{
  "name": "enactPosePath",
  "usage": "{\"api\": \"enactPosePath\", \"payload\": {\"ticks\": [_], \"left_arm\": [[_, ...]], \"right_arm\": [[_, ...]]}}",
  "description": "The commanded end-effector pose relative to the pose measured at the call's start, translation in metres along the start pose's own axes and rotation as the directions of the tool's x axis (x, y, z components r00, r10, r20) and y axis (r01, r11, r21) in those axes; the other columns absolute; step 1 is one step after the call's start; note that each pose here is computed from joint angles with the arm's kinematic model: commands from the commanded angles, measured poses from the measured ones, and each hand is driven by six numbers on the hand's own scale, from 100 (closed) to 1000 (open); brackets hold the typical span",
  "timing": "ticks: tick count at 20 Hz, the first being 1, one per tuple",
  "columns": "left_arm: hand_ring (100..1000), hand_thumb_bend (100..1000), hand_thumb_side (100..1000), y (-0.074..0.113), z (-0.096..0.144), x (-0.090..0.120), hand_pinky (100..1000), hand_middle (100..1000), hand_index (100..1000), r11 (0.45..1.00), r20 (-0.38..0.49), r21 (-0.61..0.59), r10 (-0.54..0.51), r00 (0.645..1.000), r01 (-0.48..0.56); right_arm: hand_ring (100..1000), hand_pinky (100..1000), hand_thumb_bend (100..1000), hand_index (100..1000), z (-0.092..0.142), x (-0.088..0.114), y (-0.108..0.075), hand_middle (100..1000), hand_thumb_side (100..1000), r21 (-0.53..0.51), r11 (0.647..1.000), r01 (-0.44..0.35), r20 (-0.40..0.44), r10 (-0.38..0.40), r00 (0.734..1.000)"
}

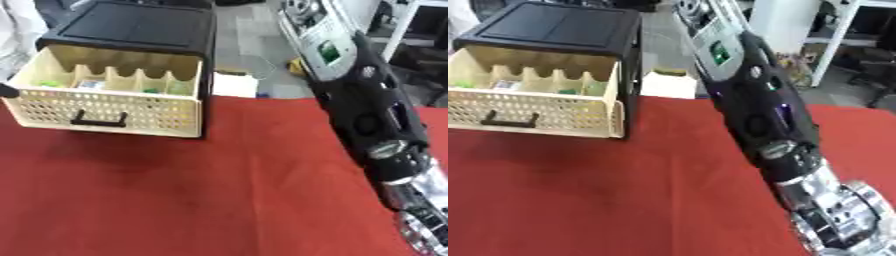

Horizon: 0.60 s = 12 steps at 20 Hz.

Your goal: Pick up objects from table and place into drawer.

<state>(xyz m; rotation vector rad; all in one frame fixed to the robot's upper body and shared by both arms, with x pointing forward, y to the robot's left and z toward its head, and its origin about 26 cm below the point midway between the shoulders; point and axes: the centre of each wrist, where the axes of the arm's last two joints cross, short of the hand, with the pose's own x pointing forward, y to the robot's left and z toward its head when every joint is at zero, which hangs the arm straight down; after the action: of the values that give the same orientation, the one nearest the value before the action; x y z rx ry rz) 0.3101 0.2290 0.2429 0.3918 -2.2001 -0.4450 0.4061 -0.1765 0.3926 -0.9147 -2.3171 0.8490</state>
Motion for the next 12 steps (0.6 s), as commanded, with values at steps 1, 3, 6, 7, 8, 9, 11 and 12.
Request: {"api": "enactPosePath", "payload": {"ticks": [1, 3, 6, 7, 8, 9, 11, 12], "left_arm": [[100, 100, 1000, 0.007, -0.001, 0.004, 100, 100, 589, 1.0, 0.025, 0.01, -0.028, 0.999, 0.028], [100, 100, 1000, 0.006, -0.001, 0.004, 100, 100, 597, 0.999, 0.027, -0.001, -0.036, 0.999, 0.036], [100, 100, 1000, 0.007, -0.001, 0.004, 100, 100, 621, 0.998, 0.042, -0.02, -0.052, 0.998, 0.053], [100, 100, 1000, 0.007, -0.002, 0.005, 100, 100, 637, 0.997, 0.054, -0.038, -0.068, 0.996, 0.07], [100, 100, 1000, 0.008, -0.002, 0.005, 100, 100, 651, 0.994, 0.067, -0.057, -0.087, 0.994, 0.091], [100, 100, 1000, 0.008, -0.002, 0.006, 100, 100, 658, 0.99, 0.085, -0.079, -0.109, 0.99, 0.115], [100, 100, 1000, 0.01, -0.004, 0.007, 100, 100, 668, 0.978, 0.126, -0.12, -0.154, 0.98, 0.169], [100, 100, 1000, 0.012, -0.005, 0.008, 100, 100, 670, 0.971, 0.146, -0.138, -0.175, 0.974, 0.196]], "right_arm": [[761, 570, 435, 655, 0.013, 0.002, -0.036, 493, 486, -0.112, 0.994, 0.009, 0.018, -0.007, 1.0], [762, 570, 455, 687, 0.027, -0.005, -0.04, 497, 655, -0.149, 0.989, 0.021, -0.013, -0.023, 1.0], [769, 576, 452, 695, 0.049, -0.014, -0.045, 502, 728, -0.193, 0.98, 0.042, -0.057, -0.054, 0.997], [770, 577, 452, 694, 0.056, -0.016, -0.048, 503, 739, -0.213, 0.976, 0.05, -0.067, -0.066, 0.996], [770, 578, 453, 694, 0.063, -0.016, -0.051, 504, 736, -0.235, 0.97, 0.059, -0.073, -0.078, 0.994], [771, 579, 439, 694, 0.07, -0.017, -0.055, 505, 732, -0.26, 0.963, 0.071, -0.075, -0.093, 0.993], [775, 587, 378, 699, 0.082, -0.015, -0.062, 514, 713, -0.307, 0.946, 0.1, -0.071, -0.128, 0.989], [779, 592, 353, 703, 0.088, -0.015, -0.064, 518, 704, -0.322, 0.94, 0.113, -0.066, -0.142, 0.988]]}}
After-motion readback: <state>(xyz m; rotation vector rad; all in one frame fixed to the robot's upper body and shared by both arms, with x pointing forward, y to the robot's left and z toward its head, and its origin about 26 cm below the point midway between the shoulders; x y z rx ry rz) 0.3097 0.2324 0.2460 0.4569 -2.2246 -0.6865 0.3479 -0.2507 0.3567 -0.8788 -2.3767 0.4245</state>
